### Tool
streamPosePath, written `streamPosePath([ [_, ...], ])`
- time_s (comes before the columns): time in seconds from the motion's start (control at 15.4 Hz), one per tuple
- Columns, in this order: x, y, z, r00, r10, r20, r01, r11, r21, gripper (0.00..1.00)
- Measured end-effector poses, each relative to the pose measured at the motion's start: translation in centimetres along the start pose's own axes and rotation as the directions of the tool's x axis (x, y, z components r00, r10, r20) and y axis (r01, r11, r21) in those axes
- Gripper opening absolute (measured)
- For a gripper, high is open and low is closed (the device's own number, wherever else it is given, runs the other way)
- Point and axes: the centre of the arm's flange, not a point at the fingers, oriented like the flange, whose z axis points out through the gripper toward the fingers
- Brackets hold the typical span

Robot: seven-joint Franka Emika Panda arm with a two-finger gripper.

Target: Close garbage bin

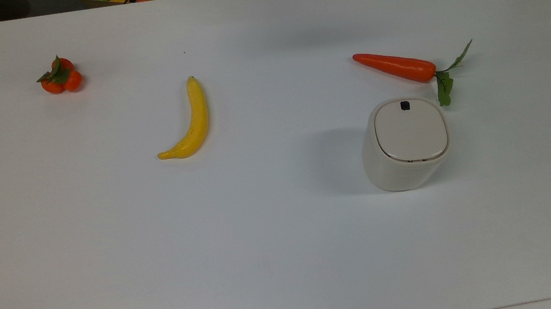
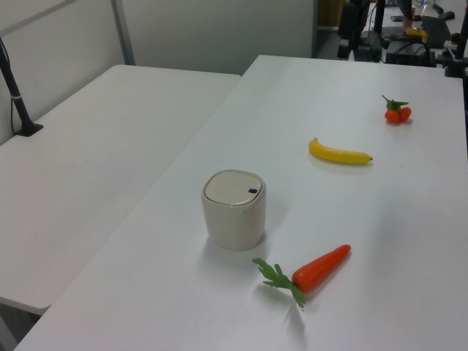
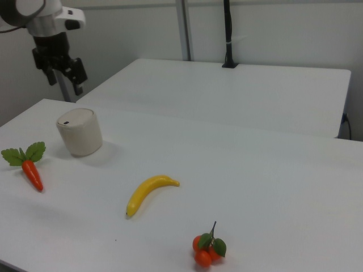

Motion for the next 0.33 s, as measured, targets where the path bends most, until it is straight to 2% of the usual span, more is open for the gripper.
streamPosePath([
  [0.33,0.6,4.2,0.6,1.000,-0.004,0.009,0.005,0.998,-0.061,1.00],
])
